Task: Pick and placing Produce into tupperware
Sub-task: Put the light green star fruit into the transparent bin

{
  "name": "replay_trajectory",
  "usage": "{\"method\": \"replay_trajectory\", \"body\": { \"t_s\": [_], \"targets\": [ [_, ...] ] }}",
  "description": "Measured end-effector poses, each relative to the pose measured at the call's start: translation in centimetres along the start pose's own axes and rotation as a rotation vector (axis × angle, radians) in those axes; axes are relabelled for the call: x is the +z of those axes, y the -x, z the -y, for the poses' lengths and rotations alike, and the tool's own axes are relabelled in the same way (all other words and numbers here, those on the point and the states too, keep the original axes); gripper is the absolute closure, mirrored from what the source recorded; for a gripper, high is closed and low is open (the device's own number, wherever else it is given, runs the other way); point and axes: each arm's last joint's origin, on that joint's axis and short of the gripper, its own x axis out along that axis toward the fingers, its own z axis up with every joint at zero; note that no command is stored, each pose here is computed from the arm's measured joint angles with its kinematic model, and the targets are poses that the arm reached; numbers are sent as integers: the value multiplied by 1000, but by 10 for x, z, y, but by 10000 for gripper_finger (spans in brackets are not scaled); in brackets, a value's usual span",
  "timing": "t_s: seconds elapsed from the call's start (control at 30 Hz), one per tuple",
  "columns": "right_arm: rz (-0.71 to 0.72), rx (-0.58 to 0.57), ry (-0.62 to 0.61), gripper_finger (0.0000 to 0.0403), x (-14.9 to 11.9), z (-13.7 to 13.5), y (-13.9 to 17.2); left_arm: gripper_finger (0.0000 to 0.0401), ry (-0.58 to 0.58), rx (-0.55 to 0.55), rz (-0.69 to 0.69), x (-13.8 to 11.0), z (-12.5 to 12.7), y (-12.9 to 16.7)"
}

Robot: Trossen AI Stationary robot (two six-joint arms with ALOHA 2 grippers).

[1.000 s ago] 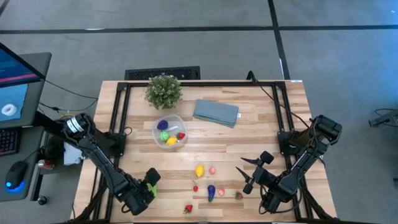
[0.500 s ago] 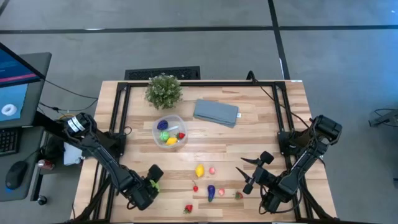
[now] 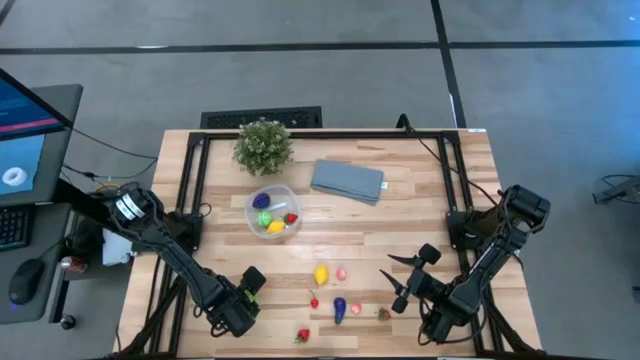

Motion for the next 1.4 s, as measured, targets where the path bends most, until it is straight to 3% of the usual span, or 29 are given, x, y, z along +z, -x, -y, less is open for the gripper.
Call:
{"method": "replay_trajectory", "body": {
  "t_s": [0.17,0.5,0.8,1.07,1.4],
  "targets": [
    [0,0,1,168,0,0,0,140,-3,4,-9,3,0,4],
    [0,0,1,168,0,0,0,197,0,26,-33,4,-3,6],
    [1,0,1,168,0,0,0,175,5,39,-41,3,-4,7],
    [1,0,1,168,0,0,0,194,21,46,-62,1,-8,7],
    [-6,1,0,168,0,0,0,188,33,70,-50,14,-15,23]
  ]
}}
